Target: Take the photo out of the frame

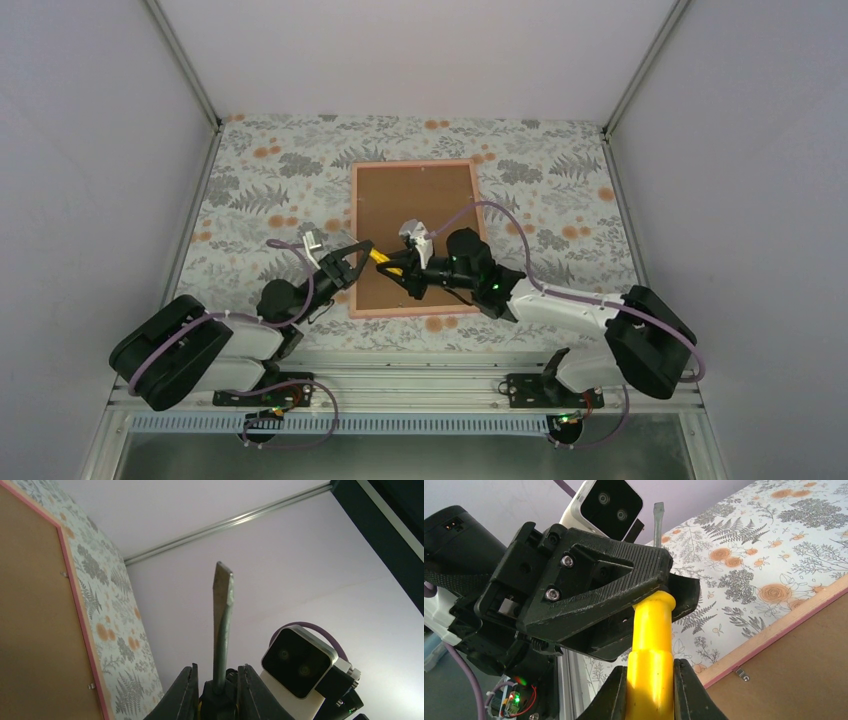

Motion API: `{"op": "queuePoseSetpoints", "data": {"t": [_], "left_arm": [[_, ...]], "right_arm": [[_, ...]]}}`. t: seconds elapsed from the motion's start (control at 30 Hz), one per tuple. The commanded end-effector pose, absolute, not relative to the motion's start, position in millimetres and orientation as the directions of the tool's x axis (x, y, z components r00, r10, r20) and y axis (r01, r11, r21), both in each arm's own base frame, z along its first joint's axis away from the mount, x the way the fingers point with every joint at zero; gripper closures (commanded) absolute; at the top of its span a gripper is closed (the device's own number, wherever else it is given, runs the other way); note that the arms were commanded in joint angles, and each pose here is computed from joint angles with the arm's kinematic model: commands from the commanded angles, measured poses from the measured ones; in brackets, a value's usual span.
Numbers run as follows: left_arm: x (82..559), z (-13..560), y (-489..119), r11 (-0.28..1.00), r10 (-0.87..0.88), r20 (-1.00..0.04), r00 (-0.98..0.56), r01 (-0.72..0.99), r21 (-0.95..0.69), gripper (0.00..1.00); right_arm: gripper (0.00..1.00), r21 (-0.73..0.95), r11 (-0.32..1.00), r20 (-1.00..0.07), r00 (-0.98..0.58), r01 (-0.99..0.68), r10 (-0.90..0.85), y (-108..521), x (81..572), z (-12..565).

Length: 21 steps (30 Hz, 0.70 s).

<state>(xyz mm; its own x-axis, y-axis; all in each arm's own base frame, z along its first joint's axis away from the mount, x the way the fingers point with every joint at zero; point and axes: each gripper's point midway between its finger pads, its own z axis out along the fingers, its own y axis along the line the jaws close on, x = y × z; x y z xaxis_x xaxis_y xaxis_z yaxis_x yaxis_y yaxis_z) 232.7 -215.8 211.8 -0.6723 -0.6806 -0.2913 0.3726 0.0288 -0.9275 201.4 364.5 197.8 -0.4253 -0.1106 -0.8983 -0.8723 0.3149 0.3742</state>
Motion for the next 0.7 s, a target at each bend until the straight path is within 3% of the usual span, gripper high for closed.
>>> {"op": "queuePoseSetpoints", "data": {"t": [0.0,0.17,0.33,0.6,0.67], "left_arm": [[239,217,-192,0.042,-0.764,-0.283,-0.58,0.393,-0.919,0.91],[240,208,-196,0.061,-0.744,-0.281,-0.607,0.356,-0.932,0.9],[245,201,-203,0.111,-0.715,-0.3,-0.632,0.321,-0.941,0.77],[251,191,-210,0.148,-0.693,-0.293,-0.658,0.268,-0.952,0.74],[251,193,-209,0.135,-0.697,-0.286,-0.658,0.27,-0.953,0.64]], "right_arm": [[0.96,0.285,0.401,-0.949,-0.314,-0.87,-0.008,353,229,248],[0.96,0.234,0.441,-0.955,-0.29,-0.867,-0.064,353,236,244],[0.96,0.191,0.434,-0.954,-0.272,-0.881,-0.131,359,238,237],[0.96,0.166,0.417,-0.946,-0.264,-0.894,-0.19,370,240,224],[0.96,0.152,0.416,-0.945,-0.255,-0.896,-0.203,373,241,223]]}}
